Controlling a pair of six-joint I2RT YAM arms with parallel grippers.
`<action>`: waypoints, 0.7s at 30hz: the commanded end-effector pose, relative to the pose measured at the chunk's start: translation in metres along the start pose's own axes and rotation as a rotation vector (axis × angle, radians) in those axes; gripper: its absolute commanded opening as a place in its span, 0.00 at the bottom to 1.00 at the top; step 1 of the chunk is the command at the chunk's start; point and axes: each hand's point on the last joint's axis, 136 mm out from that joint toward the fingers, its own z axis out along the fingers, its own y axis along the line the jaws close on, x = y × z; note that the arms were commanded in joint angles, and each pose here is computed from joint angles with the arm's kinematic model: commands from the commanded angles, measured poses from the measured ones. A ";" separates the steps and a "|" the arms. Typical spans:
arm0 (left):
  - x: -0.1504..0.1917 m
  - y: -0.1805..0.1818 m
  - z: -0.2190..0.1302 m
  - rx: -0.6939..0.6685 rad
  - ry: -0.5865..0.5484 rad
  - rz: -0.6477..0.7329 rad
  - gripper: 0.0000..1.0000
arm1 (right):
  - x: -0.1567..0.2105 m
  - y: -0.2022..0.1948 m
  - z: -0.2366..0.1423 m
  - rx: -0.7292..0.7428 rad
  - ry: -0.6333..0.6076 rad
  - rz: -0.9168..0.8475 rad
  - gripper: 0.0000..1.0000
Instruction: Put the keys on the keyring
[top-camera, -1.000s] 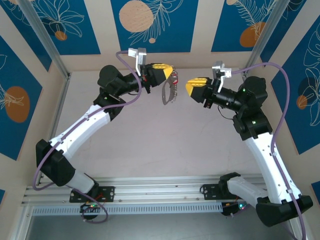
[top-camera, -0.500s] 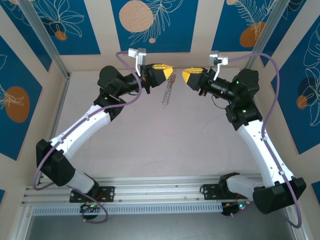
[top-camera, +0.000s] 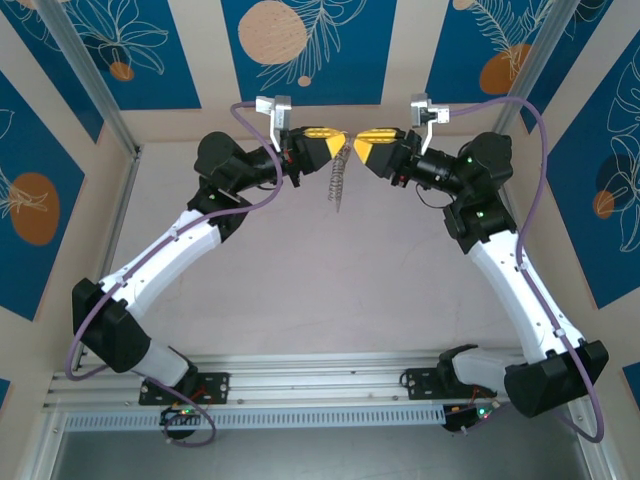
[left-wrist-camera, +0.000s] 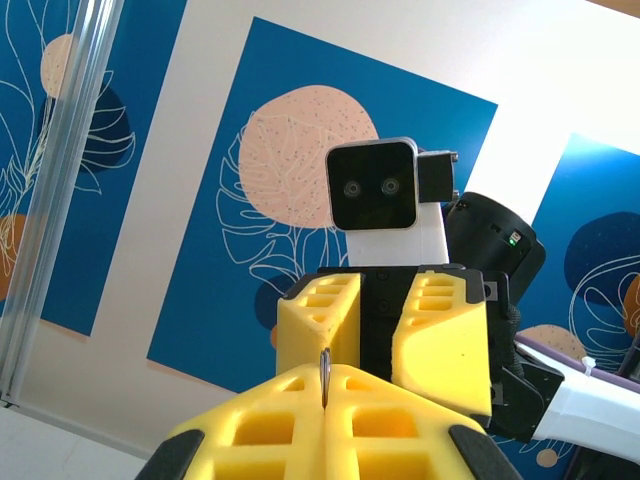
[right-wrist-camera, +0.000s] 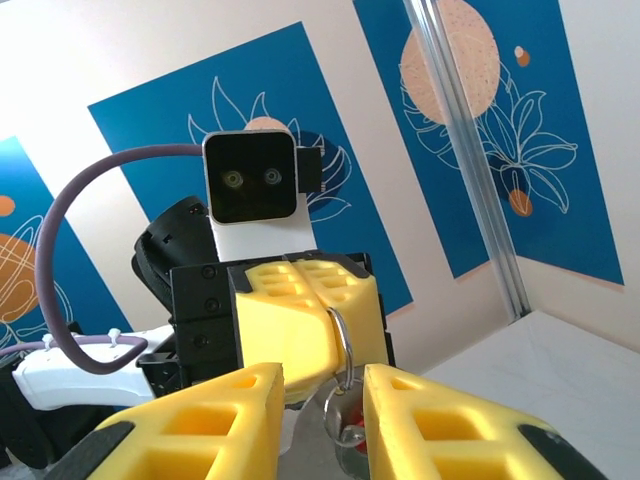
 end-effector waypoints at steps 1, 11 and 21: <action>-0.006 -0.008 0.002 0.040 -0.028 0.023 0.00 | -0.012 0.015 0.004 -0.047 -0.012 -0.037 0.28; -0.007 -0.011 0.003 0.046 -0.031 0.022 0.00 | -0.009 0.011 0.013 -0.060 0.000 -0.022 0.24; -0.007 -0.012 0.003 0.049 -0.033 0.022 0.00 | -0.004 0.000 0.018 -0.045 0.007 0.003 0.25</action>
